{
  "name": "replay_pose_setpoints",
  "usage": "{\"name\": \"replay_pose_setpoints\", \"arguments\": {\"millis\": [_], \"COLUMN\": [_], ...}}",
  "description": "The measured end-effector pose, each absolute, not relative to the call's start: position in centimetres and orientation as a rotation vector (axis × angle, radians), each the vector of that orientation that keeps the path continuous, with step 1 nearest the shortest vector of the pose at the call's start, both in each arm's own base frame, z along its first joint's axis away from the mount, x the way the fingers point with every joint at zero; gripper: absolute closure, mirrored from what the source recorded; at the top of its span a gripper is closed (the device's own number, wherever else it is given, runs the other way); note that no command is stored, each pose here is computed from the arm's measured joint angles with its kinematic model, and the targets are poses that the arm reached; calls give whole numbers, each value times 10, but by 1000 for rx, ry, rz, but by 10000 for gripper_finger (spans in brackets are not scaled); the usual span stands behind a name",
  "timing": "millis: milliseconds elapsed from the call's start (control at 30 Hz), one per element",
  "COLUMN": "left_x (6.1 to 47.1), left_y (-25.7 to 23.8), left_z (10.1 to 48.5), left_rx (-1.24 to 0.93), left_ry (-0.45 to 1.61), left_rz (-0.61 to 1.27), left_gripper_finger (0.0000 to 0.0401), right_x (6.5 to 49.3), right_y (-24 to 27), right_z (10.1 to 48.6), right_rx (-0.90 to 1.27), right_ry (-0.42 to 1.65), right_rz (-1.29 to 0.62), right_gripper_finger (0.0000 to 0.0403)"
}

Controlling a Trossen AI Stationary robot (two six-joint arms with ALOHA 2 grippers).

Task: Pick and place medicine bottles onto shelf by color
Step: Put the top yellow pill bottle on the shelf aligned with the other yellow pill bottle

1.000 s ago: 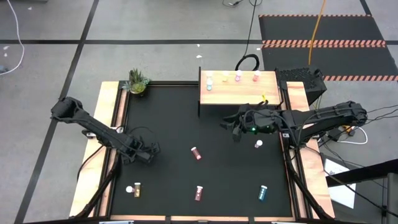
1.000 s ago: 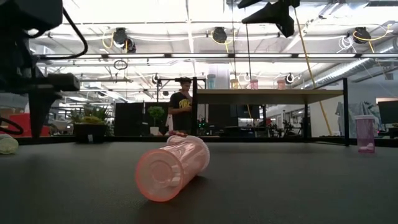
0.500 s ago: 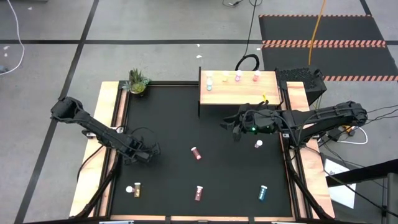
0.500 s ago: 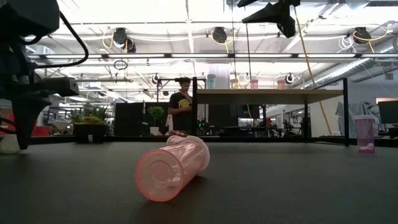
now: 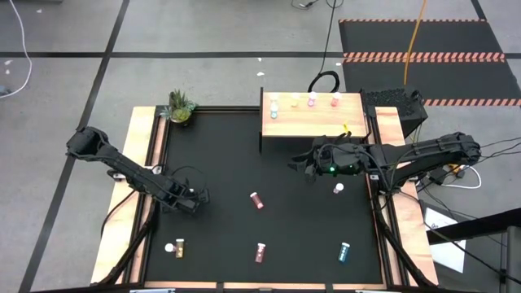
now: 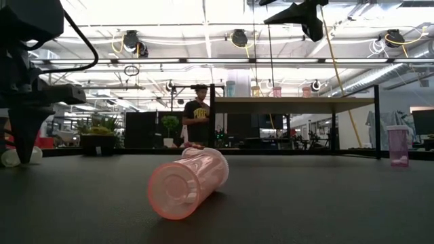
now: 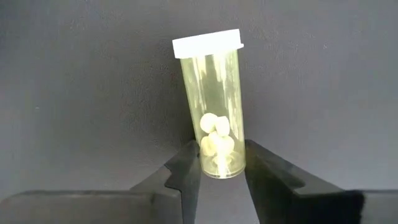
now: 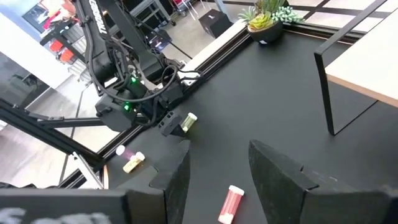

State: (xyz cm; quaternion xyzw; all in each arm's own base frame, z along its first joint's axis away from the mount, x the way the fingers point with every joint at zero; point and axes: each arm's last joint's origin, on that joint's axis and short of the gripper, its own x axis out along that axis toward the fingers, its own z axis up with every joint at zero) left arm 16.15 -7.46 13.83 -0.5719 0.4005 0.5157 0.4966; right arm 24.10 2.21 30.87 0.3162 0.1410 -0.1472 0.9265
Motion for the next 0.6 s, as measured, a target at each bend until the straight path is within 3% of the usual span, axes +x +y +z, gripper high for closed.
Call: {"name": "replay_pose_setpoints", "arguments": {"millis": [200, 367, 600], "left_x": [164, 170, 181], "left_y": [-75, -73, -77], "left_z": [140, 143, 146], "left_rx": [-1323, -1152, -1080], "left_ry": [977, 891, 860], "left_rz": [1192, 1073, 903], "left_gripper_finger": [297, 297, 295], "right_x": [241, 243, 244], "right_y": [22, 22, 22], "right_z": [309, 313, 315], "right_rx": [649, 661, 668], "right_ry": [286, 243, 219], "right_rz": [-301, -286, -276], "right_gripper_finger": [245, 245, 245]}}
